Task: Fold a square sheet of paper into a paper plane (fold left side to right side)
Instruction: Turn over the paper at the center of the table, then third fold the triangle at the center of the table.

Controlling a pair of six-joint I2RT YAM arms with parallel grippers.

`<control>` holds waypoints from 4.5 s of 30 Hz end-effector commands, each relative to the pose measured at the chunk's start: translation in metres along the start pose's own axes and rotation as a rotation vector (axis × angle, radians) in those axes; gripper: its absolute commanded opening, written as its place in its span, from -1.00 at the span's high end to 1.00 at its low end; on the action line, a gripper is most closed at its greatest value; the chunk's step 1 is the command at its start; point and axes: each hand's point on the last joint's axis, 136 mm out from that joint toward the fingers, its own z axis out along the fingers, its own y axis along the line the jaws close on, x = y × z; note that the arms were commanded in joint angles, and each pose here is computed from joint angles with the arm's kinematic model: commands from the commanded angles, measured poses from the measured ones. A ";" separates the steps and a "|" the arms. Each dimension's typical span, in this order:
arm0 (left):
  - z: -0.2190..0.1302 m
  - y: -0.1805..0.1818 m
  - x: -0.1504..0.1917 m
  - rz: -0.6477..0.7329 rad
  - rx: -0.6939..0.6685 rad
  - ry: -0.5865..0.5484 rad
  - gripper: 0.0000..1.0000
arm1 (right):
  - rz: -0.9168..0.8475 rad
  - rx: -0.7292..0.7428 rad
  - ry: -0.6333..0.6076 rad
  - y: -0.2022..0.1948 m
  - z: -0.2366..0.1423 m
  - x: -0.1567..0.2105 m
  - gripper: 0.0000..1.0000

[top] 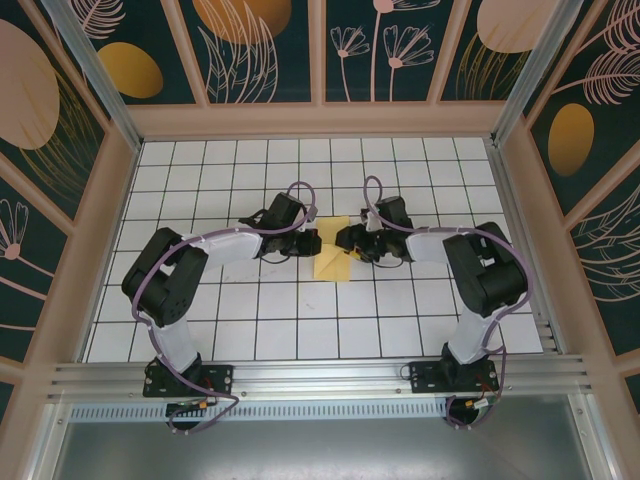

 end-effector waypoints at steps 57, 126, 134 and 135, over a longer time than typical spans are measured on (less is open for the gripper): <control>-0.177 -0.174 -0.081 -0.064 0.766 -0.295 0.22 | -0.400 -0.639 -0.209 0.218 -0.183 -0.051 1.00; -0.069 -0.025 -0.051 0.024 -0.247 -0.089 -0.60 | -0.091 0.069 -0.205 0.035 -0.077 -0.052 0.13; -0.106 0.033 -0.046 -0.193 -0.097 -0.233 -0.68 | -0.182 0.064 -0.070 0.076 0.023 -0.066 0.14; -0.105 0.037 -0.044 -0.211 -0.085 -0.239 -0.68 | -0.189 0.062 -0.063 0.079 0.031 -0.068 0.14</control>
